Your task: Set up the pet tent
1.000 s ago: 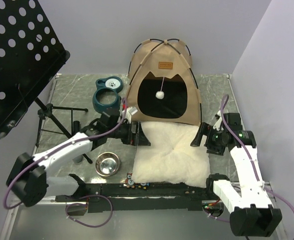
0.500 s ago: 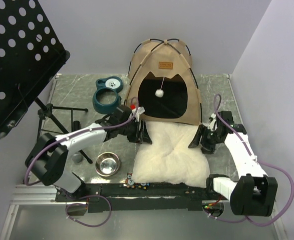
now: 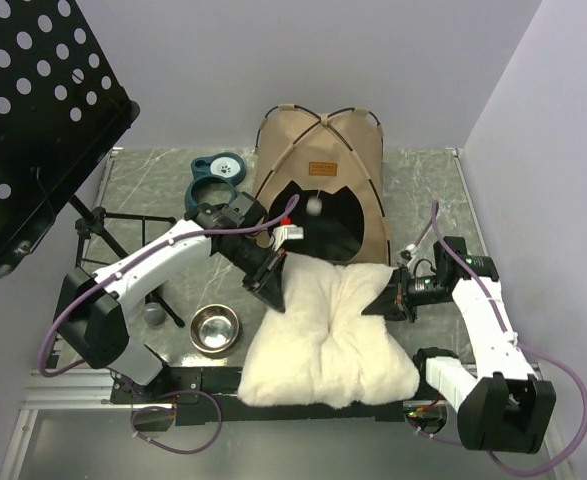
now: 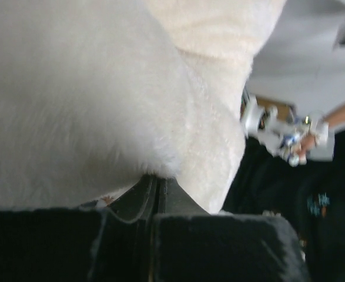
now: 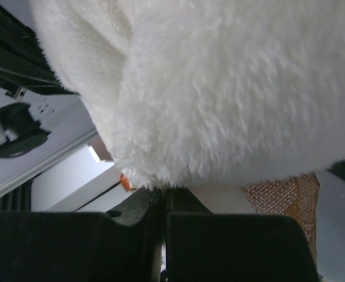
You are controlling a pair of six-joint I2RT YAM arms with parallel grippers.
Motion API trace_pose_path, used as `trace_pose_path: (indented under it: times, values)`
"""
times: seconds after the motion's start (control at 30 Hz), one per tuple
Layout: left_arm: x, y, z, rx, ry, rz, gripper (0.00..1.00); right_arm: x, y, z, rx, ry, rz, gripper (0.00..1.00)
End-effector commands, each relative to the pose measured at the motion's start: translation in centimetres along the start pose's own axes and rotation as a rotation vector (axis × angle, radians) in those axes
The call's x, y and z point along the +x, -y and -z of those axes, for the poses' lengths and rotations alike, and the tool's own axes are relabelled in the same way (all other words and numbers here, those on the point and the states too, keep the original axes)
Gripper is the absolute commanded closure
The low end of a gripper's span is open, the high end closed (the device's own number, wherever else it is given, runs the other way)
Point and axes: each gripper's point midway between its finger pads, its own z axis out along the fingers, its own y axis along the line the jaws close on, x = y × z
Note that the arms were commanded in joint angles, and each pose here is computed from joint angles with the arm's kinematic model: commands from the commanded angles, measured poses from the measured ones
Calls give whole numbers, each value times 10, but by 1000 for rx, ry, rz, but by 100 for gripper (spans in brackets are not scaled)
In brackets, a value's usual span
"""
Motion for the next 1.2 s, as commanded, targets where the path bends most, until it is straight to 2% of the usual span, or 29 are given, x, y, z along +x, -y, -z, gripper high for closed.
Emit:
trace_pose_path:
  times: [0.0, 0.07, 0.13, 0.23, 0.4, 0.6, 0.77, 0.97, 1.17]
  values:
    - [28, 51, 23, 165, -90, -133, 99, 38, -44, 16, -218, -104, -74, 100]
    - [9, 54, 29, 96, 20, -187, 99, 30, -61, 25, -235, -25, 121, 100]
    - [-15, 50, 31, 43, 162, -231, 99, 12, -67, 29, -170, 73, 313, 100]
    - [-42, 28, 35, -91, 337, -238, 99, -9, -69, 17, -77, 119, 447, 100]
    - [-89, -7, 47, -249, 455, -258, 99, -36, -85, -1, 15, 223, 582, 100]
    - [-133, -54, 67, -259, 519, -156, 99, -70, -117, -10, 119, 300, 753, 100]
    - [-132, -69, 63, -251, 528, -115, 99, -88, -144, -31, 170, 288, 893, 100]
    - [-123, -69, 53, -270, 527, -130, 99, -137, -131, -73, 331, 283, 967, 100]
    - [-130, -78, 46, -263, 535, -113, 99, -176, -123, -108, 358, 336, 1101, 100]
